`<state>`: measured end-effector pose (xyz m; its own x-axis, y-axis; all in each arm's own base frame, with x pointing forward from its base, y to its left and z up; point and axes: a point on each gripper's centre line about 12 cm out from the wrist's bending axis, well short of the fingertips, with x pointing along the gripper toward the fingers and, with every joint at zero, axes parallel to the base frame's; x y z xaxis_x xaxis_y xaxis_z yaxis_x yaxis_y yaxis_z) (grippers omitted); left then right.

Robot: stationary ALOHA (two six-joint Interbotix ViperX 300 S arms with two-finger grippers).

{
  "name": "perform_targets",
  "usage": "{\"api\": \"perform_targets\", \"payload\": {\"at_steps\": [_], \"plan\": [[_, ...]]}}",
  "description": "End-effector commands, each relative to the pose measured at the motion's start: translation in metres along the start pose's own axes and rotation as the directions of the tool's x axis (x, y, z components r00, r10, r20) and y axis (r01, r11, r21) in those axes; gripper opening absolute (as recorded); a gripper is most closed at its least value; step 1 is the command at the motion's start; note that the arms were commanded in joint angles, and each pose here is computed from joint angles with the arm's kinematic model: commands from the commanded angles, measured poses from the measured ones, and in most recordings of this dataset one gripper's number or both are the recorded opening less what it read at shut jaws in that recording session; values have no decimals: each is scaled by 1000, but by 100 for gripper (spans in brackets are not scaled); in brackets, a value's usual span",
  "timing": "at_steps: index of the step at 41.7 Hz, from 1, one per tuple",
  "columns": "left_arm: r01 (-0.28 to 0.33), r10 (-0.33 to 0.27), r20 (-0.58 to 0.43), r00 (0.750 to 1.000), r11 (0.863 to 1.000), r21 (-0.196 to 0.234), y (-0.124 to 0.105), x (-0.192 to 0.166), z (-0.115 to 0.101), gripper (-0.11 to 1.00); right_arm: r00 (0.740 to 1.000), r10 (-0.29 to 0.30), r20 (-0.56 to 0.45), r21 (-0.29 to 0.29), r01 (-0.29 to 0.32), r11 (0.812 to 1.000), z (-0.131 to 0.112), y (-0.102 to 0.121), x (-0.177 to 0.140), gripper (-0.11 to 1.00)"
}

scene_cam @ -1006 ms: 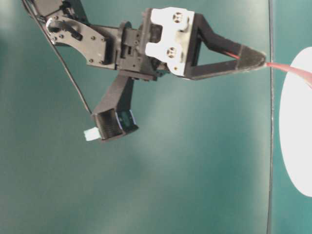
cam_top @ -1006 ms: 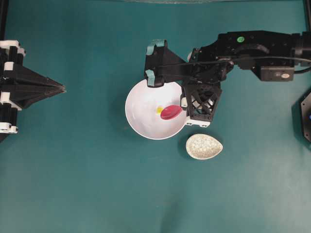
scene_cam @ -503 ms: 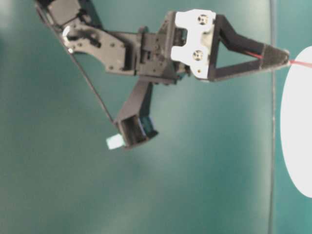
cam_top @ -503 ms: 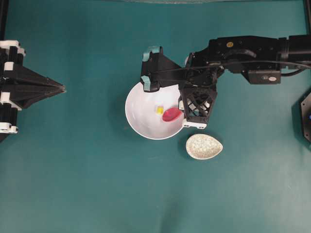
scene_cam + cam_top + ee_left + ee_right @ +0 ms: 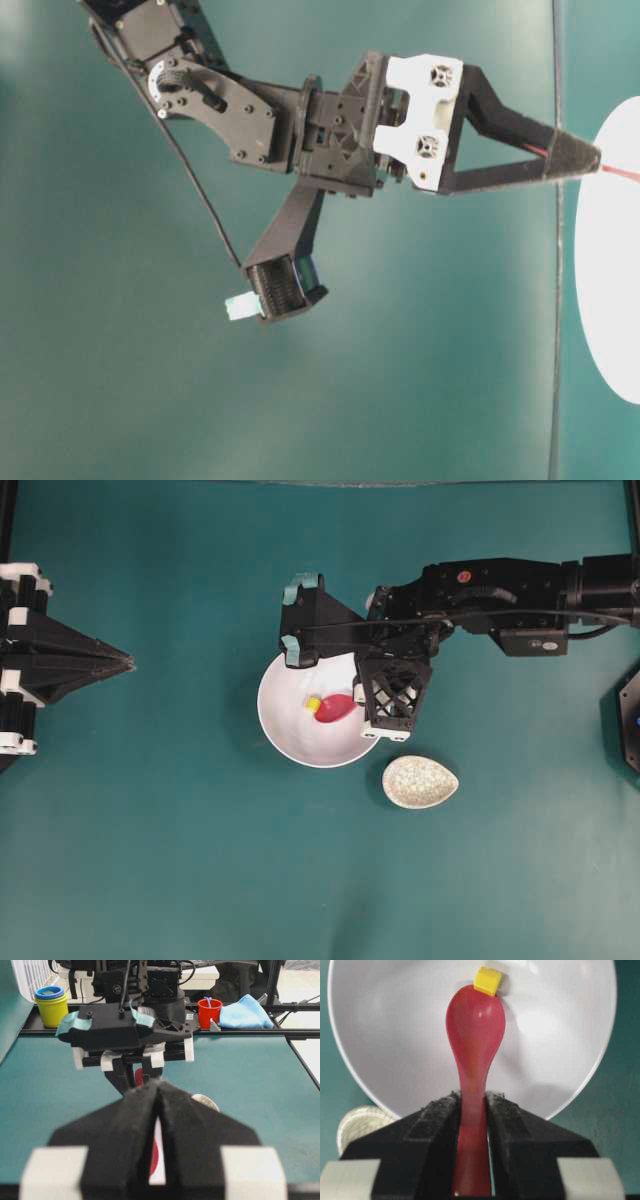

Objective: Scoop the yellow hexagonal prism block from the bowl with a spoon using the right arm.
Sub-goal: 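Push the spoon under the yellow block, sliding it along the bowl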

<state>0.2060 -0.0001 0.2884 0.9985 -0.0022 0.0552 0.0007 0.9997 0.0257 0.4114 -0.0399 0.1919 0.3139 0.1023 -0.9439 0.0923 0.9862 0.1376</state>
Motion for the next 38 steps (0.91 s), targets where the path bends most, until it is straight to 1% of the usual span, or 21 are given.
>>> {"api": "perform_targets", "payload": {"at_steps": [1,6,19,31,38], "plan": [[2,-2,26,1000,1000,6,0,3,11,0,998,-8,62,-6,8,1000,8,0,-9,24],[2,-2,25,1000,1000,4,0,3,11,0,995,-17,103,-8,17,1000,11,-1,-8,24],[2,-2,22,1000,1000,6,0,3,10,0,986,-25,168,-5,26,1000,16,-2,-8,24],[0,0,18,1000,1000,6,0,3,10,0,976,-35,217,5,35,999,15,-3,-9,24],[2,-2,17,1000,1000,6,0,3,9,0,970,-39,242,8,39,999,9,-3,-10,24]]}}
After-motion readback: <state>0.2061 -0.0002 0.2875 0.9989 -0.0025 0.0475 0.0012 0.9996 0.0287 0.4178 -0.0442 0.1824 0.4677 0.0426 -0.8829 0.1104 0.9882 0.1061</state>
